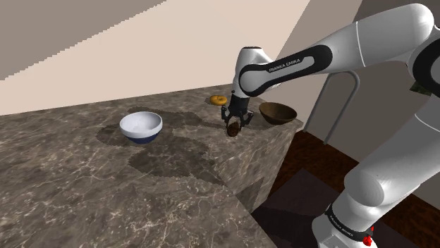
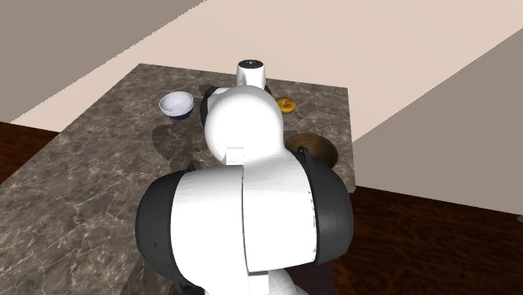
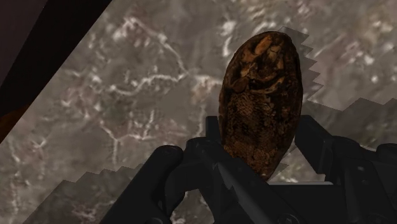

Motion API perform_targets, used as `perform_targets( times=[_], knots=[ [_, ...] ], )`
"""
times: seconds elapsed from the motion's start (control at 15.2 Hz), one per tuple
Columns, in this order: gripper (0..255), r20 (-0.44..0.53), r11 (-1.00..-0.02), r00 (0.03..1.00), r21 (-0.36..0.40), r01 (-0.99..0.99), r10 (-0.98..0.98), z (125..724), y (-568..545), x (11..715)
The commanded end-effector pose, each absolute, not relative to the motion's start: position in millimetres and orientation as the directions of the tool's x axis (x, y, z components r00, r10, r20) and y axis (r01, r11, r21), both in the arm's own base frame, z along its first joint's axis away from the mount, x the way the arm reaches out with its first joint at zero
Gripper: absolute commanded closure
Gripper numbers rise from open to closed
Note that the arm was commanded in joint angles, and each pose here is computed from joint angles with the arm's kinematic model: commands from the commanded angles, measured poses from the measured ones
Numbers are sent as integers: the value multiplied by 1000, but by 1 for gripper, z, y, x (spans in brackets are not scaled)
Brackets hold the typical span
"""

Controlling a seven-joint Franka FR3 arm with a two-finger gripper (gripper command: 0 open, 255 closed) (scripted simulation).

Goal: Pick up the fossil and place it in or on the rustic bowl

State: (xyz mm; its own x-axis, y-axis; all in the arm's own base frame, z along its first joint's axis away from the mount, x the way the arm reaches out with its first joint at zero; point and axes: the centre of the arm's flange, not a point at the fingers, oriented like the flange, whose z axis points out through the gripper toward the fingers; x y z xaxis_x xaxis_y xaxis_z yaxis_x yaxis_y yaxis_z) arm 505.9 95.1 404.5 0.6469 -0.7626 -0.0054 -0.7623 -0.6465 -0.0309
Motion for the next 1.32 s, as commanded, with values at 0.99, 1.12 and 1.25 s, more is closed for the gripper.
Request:
perform_targets(
  times=[0.99, 1.12, 1.25],
  knots=[
    [255, -6, -647, 647, -30, -762, -763, 462, 95, 506],
    [255, -6, -647, 647, -30, -762, -763, 473, 95, 506],
    [255, -6, -647, 647, -30, -762, -763, 483, 95, 506]
  ],
)
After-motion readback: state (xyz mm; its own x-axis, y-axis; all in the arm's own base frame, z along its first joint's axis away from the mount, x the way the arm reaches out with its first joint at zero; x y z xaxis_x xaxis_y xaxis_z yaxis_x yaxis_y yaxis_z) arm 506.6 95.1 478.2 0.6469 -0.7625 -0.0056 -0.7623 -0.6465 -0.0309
